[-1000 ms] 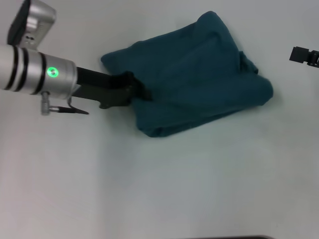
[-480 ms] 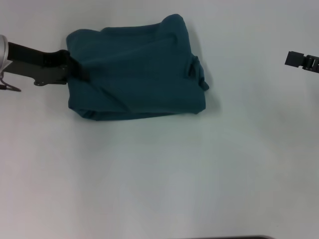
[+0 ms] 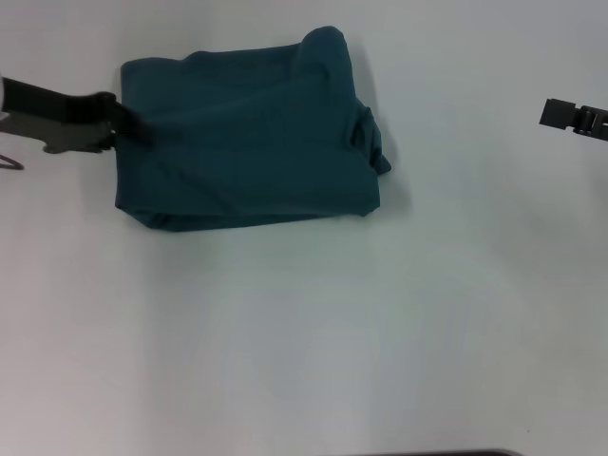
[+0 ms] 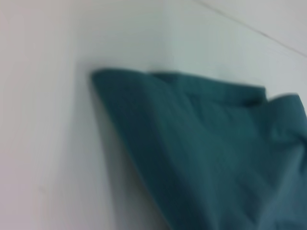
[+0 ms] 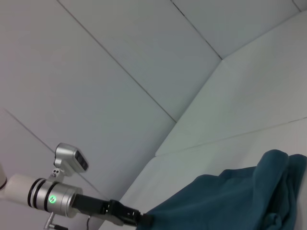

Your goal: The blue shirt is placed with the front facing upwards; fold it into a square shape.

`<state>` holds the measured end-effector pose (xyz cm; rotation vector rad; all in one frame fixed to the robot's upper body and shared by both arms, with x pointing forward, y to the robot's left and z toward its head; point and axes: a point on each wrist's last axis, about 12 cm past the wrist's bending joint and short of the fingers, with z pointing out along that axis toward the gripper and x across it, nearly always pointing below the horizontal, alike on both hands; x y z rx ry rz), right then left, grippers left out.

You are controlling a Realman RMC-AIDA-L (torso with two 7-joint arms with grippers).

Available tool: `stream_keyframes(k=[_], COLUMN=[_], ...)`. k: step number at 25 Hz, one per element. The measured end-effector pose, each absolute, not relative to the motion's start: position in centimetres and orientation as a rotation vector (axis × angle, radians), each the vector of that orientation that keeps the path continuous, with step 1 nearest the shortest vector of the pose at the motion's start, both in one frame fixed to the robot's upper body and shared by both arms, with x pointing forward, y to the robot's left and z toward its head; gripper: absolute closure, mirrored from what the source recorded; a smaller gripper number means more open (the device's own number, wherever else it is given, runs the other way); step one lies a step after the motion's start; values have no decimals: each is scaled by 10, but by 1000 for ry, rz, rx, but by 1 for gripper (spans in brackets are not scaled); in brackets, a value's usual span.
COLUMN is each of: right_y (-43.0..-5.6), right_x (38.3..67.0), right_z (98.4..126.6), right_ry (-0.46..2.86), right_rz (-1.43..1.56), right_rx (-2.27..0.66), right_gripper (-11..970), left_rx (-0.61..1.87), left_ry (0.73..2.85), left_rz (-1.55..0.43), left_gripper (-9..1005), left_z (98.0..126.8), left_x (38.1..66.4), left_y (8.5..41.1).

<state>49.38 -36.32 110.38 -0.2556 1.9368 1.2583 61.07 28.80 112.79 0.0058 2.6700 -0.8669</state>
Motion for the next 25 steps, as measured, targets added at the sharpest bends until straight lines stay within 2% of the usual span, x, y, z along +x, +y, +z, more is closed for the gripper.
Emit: stream_keyframes(k=[6,9,13,15,16,21,25], right_y=[-362,-361,-360,-360,-360,-360,-361], right_x=[497,498,499,499,500,502,503], right_z=[1105,1106,1105,1105,1105,1104,1103], right_ry=[1932,1932,1931,1931,1931,1936,1939], right_rz=[1260,1259,1265,1263,1260,1243,1242], right_rx=[-265,-265,-261,-261,-260,-246,-245], right_gripper=[342,342,342,342,342,342,342], left_rx=[-134,-167,-58,18,57,163,186], left_ry=[2565,2483,2382,2339,2316,2259,2294], left_rz=[-792,-834,-955,-960,-942,-681,-550], left_gripper=[632,509,325,230,213,131,65], left_z=[1153,1160,1158,1154,1152,1136,1123], left_x=[607,603,602,606,609,631,646], left_y=[329,334,310,293,283,252,241])
